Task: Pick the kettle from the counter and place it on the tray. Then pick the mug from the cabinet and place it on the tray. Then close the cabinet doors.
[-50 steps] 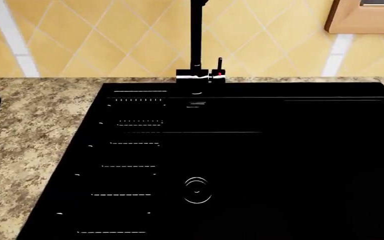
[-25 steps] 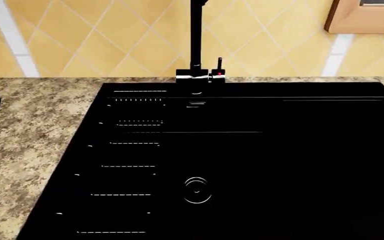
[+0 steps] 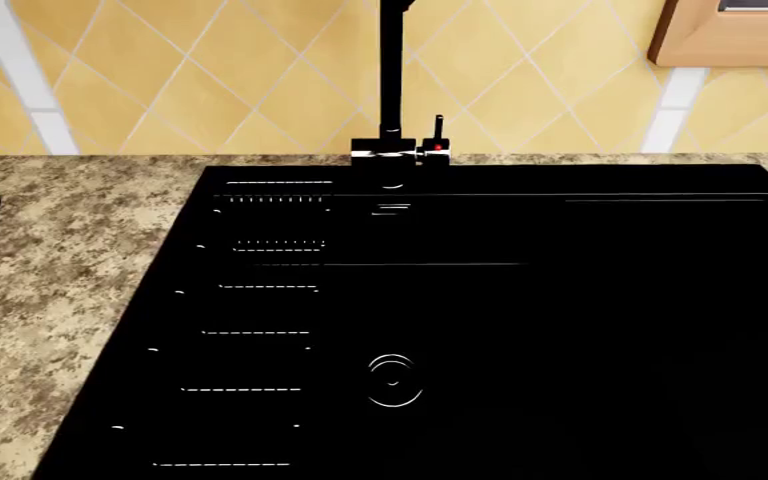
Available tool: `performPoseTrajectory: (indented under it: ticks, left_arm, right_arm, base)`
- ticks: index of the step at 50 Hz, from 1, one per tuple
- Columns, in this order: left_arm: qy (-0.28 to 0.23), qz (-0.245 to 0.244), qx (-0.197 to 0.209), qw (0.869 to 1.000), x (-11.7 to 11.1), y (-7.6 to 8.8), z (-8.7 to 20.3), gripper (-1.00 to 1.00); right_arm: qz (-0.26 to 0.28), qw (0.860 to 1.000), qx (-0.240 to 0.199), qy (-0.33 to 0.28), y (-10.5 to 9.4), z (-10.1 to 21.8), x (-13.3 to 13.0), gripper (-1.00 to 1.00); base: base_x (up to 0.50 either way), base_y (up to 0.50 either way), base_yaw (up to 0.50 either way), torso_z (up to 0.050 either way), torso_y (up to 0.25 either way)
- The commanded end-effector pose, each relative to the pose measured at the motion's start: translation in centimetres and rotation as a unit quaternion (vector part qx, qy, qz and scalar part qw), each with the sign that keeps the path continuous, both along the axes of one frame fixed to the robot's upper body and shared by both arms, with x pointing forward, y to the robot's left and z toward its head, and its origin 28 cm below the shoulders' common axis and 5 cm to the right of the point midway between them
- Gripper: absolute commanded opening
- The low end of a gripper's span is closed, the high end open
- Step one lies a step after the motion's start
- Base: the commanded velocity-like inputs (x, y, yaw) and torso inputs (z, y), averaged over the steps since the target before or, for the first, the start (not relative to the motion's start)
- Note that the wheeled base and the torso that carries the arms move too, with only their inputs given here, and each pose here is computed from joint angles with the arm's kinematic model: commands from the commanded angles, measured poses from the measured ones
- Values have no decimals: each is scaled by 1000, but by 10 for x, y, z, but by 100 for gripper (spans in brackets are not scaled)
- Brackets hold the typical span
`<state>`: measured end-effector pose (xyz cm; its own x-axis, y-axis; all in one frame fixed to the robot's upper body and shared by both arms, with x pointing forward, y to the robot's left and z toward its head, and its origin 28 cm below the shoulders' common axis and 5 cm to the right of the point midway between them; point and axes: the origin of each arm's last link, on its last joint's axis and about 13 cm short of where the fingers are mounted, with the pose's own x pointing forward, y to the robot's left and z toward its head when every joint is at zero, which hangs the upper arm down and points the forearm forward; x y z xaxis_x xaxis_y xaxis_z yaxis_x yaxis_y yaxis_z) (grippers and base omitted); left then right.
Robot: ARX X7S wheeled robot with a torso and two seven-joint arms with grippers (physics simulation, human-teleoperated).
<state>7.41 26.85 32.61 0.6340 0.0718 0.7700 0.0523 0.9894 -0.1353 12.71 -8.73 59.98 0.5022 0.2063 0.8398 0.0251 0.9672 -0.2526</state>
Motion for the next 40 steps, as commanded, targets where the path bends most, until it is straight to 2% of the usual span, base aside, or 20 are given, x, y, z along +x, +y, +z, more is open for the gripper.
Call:
performPoseTrajectory:
  ticks: [1, 12, 18, 32, 36, 38, 40]
  left_arm:
    - [5, 0, -3, 1000, 1, 2, -4, 100]
    - [7, -1, -9, 1000, 3, 5, -5, 100]
    - [5, 0, -10, 1000, 2, 5, -4, 100]
    - [2, 6, -13, 1000, 1, 10, -3, 100]
    - [5, 7, -16, 1000, 2, 11, -5, 100]
    - [7, 7, -18, 1000, 3, 12, -7, 100]
    - [8, 8, -19, 1000, 3, 12, -8, 100]
  right_arm:
    - [85, 996, -33, 15, 37, 12, 19, 100]
    - [85, 994, -17, 68, 48, 17, 62, 100]
    - [77, 992, -23, 100, 56, 14, 86, 100]
    - [50, 983, -70, 163, 82, -13, 133, 100]
    - [14, 979, -96, 179, 86, -25, 147, 100]
    - [-60, 963, -148, 215, 88, -50, 170, 100]
    - [-89, 954, -171, 229, 89, -62, 180, 100]
  base:
    - [0, 0, 0, 0, 0]
    - [3, 3, 3, 2, 0]
    - [2, 1, 2, 0, 0]
    - [2, 0, 0, 0, 0]
    - [3, 0, 1, 0, 0]
    - [7, 0, 1, 0, 0]
    - [6, 0, 3, 0, 0]
